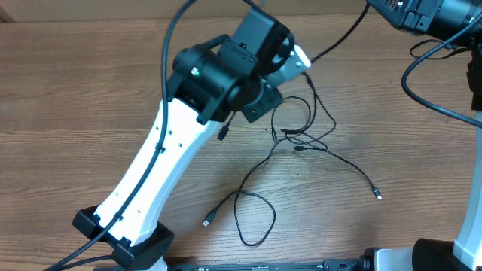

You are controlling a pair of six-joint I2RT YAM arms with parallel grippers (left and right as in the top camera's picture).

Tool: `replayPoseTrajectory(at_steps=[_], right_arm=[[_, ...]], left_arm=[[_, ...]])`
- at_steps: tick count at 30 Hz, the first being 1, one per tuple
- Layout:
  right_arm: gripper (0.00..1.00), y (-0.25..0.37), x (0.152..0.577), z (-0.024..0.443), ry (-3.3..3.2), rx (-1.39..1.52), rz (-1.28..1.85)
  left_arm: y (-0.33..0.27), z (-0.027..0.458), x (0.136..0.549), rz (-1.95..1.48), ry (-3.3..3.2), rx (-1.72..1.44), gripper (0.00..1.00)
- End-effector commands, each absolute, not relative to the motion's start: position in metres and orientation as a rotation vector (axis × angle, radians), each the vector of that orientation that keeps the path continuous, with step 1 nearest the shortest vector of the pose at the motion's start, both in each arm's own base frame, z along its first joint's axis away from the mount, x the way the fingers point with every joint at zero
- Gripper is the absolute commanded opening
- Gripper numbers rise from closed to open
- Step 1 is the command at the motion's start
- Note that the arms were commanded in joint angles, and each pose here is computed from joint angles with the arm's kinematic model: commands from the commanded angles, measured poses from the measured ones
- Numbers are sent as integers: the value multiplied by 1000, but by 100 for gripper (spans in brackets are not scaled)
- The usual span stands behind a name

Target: Untangle cables

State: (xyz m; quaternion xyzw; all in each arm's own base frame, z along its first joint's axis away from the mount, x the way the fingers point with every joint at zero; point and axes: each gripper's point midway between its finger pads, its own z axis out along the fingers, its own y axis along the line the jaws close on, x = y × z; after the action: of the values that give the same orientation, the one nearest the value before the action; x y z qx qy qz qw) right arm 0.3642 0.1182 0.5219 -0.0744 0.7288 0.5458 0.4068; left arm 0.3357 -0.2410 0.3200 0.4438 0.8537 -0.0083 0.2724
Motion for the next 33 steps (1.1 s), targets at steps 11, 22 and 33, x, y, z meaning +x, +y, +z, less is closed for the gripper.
replayPoseTrajectory(at_steps=[11,22,33], right_arm=[[4,103,377,520,1832,-123,1205],[4,60,405,500,1867,65,936],[4,-58,405,469,1911,345,606]], left_arm=[[-122,303,377,151,2629,510,4],[-87,290,386,167,2702,358,5],[-86,286,390,177,2701,356,4]])
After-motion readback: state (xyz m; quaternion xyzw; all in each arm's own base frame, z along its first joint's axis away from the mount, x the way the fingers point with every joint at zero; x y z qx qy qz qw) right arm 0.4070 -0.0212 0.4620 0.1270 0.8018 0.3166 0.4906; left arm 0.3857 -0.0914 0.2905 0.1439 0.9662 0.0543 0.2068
